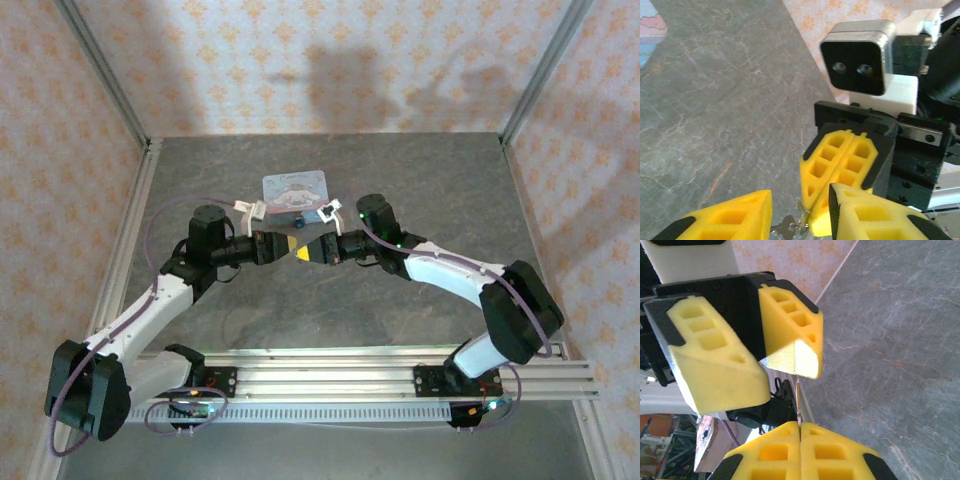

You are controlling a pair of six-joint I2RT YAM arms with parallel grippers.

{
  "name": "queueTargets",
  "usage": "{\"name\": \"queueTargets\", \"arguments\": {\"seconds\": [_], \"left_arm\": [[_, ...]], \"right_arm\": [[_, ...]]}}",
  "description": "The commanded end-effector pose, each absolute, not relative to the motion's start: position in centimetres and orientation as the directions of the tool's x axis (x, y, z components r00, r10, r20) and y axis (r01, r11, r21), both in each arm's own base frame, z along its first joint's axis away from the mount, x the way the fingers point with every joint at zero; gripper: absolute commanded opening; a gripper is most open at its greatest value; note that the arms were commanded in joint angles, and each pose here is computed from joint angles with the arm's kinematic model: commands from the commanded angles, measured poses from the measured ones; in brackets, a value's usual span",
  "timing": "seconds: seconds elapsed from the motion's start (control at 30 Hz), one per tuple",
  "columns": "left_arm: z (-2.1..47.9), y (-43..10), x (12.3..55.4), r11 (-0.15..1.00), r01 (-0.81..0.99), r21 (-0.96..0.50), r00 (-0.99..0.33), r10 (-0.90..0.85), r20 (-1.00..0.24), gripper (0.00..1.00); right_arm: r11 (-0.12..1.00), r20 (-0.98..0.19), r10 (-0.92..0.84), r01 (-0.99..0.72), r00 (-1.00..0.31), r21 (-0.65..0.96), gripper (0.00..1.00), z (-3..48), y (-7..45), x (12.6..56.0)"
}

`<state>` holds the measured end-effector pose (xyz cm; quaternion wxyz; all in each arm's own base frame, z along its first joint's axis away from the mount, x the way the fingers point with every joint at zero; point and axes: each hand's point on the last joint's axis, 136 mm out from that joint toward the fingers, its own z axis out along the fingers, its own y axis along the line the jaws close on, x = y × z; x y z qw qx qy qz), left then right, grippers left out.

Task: Unlock a padlock with a key

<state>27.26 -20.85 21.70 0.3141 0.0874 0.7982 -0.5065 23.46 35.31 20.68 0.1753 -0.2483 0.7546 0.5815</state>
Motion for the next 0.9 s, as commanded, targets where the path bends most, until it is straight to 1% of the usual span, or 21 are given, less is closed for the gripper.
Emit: {"name": "queueTargets", "arguments": {"seconds": [0.0,0.1,0.23,0.33,0.4,0.43,0.7,0.87], "left_arm": [[22.8,-21.3,26.8,0.419,0.512,-0.750,-0.771,-0.161,-0.616,0.32],[22.7,-21.4,26.6,0.410,0.511,-0.756,-0.779,-0.152,-0.609,0.29],[22.4,-21.4,26.5,0.413,0.505,-0.758,-0.784,-0.148,-0.603,0.28],[22.6,-21.4,26.4,0.410,0.513,-0.755,-0.779,-0.147,-0.609,0.19],[22.7,-21.4,26.3,0.410,0.519,-0.750,-0.775,-0.145,-0.615,0.09],[22.9,-21.4,26.3,0.411,0.525,-0.745,-0.770,-0.142,-0.622,0.01],[23.3,-20.6,26.0,0.469,0.550,-0.691,-0.734,-0.122,-0.668,0.00],[23.9,-20.8,25.9,0.460,0.556,-0.693,-0.731,-0.127,-0.671,0.00]], "right_arm": [[0.135,-0.591,-0.164,-0.612,-0.790,0.780,0.00,22.3,35.8,23.4],[0.130,-0.593,-0.159,-0.612,-0.790,0.780,0.00,22.5,35.9,23.5],[0.118,-0.589,-0.157,-0.607,-0.793,0.786,0.00,22.7,36.2,23.5],[0.119,-0.586,-0.161,-0.605,-0.794,0.787,0.00,22.6,36.3,23.5],[0.118,-0.583,-0.165,-0.603,-0.796,0.789,0.00,22.5,36.4,23.4],[0.119,-0.581,-0.167,-0.601,-0.796,0.790,0.00,22.5,36.5,23.4],[0.150,-0.585,-0.178,-0.609,-0.791,0.778,0.00,22.7,36.5,23.7],[0.158,-0.583,-0.179,-0.608,-0.792,0.778,0.00,22.7,36.5,23.7]]}}
